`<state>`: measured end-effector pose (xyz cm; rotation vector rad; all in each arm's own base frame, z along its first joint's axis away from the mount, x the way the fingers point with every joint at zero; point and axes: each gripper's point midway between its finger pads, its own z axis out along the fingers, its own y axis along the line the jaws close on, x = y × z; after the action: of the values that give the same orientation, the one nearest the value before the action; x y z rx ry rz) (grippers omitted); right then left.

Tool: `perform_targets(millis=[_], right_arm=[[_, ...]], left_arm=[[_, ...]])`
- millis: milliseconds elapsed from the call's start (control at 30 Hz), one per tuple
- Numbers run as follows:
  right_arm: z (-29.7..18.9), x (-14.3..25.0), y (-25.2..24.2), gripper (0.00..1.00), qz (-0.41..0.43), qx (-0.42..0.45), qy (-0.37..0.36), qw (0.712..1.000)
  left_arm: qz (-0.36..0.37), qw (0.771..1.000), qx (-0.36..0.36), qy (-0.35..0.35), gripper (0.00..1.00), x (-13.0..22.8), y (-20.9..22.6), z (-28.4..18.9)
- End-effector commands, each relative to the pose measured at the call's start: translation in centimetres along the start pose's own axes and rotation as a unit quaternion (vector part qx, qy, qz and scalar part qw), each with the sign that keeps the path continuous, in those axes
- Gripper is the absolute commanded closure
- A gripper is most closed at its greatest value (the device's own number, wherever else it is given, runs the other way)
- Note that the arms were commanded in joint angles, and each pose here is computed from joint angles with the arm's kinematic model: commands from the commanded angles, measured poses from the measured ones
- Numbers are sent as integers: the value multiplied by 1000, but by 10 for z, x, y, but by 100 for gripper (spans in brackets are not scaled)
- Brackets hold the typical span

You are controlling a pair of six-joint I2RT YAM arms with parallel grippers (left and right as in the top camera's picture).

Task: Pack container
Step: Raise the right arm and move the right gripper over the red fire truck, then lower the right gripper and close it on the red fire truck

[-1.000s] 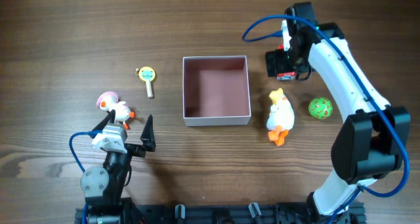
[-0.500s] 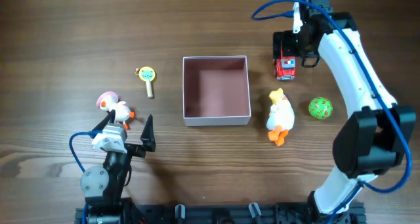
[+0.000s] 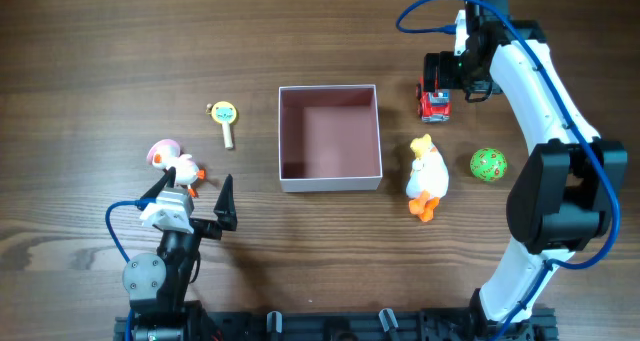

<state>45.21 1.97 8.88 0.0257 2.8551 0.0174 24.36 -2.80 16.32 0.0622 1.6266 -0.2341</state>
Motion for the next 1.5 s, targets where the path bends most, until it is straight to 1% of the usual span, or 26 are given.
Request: perform_targets(millis=[0,100,200,300,400,467,600,767,1100,1300,1467], right_arm=[[-4,-8,15,0,-6,-38,-13,999],[-5,-17,21,0,-9,-56,-30,998],[-6,-32,25,0,-26,-59,-63,996],[-4,-39,25,0,-45,-36,-77,995],[6,-33,19,0,-56,18,-63,996],[13,-26,21,0,-70,34,-46,996],[21,-17,30,0,-87,34,-28,995],[30,-16,30,0,-87,35,-22,995],[38,-15,26,0,-69,39,-18,997],[48,-12,15,0,-48,41,-6,998],[50,-9,15,0,-39,16,3,999]], left_arm=[[-3,1000,1,1,0,1,-1,0],[-3,1000,1,1,0,1,-1,0],[-3,1000,1,1,0,1,-1,0],[-3,1000,1,1,0,1,-1,0],[-3,1000,1,1,0,1,-1,0],[-3,1000,1,1,0,1,-1,0],[-3,1000,1,1,0,1,-1,0],[-3,1000,1,1,0,1,-1,0],[-3,1000,1,1,0,1,-1,0],[-3,1000,1,1,0,1,-1,0],[-3,1000,1,1,0,1,-1,0]])
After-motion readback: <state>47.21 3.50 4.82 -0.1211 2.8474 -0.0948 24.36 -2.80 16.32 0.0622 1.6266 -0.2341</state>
